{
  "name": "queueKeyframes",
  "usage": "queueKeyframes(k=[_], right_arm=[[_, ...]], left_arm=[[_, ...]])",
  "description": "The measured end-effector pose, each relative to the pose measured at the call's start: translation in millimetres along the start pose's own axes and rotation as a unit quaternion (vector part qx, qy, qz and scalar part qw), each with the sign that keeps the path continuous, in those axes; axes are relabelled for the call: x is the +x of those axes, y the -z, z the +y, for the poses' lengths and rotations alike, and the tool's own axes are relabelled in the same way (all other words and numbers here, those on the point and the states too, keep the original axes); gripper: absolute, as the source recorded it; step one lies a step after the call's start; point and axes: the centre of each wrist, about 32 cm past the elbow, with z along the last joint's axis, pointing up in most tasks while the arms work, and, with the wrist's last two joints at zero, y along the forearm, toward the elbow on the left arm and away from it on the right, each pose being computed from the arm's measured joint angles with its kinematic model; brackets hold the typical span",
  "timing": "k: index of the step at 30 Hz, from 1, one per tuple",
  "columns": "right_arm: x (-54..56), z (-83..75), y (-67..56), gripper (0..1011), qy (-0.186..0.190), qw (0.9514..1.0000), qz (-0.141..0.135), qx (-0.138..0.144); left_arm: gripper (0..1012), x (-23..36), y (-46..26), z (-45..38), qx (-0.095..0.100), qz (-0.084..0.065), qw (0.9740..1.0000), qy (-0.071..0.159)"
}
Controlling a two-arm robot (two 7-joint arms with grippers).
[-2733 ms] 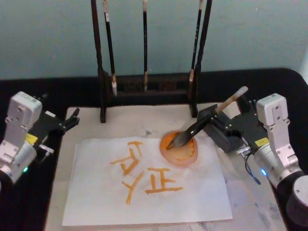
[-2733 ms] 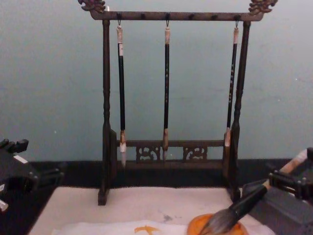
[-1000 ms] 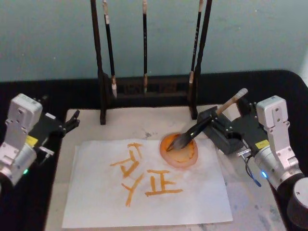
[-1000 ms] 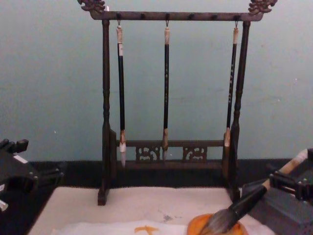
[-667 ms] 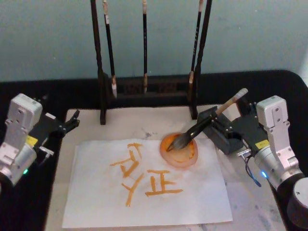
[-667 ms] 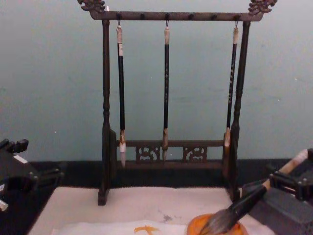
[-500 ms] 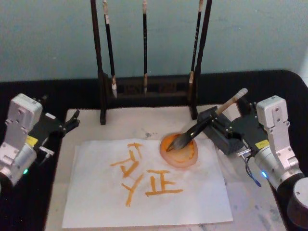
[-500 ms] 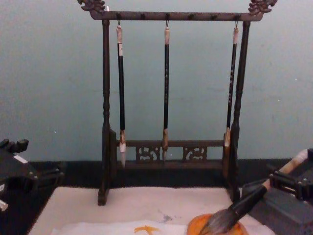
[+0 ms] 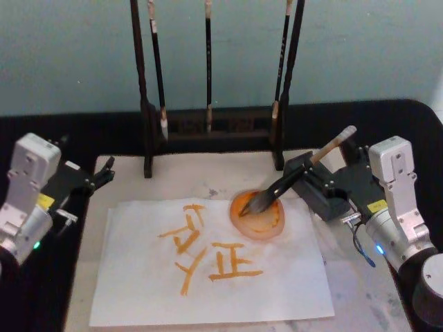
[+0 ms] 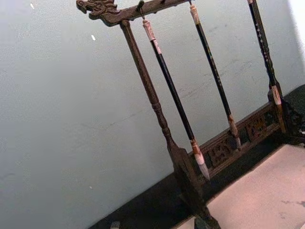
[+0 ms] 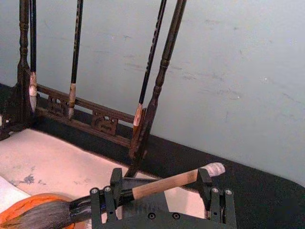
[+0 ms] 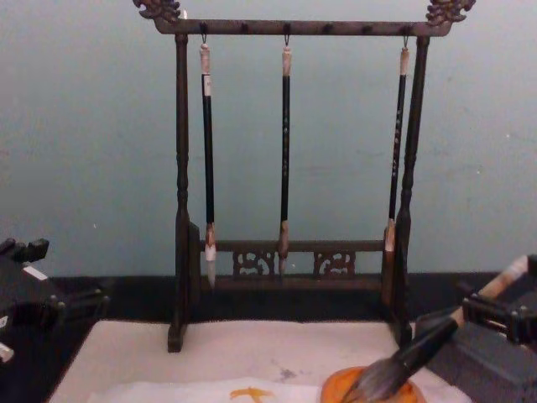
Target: Pick up the brush from the inkstone, write on the paper, then place the brush back to its original position.
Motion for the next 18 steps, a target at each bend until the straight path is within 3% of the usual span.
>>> queueKeyframes(k=[18], right_arm=[[0.0, 0.0, 0.0, 1000, 0.0, 1.0, 0.0, 0.0]], left_arm=[[1010, 0.0, 0.0, 0.0, 0.0, 0.0, 1.0, 0.0]])
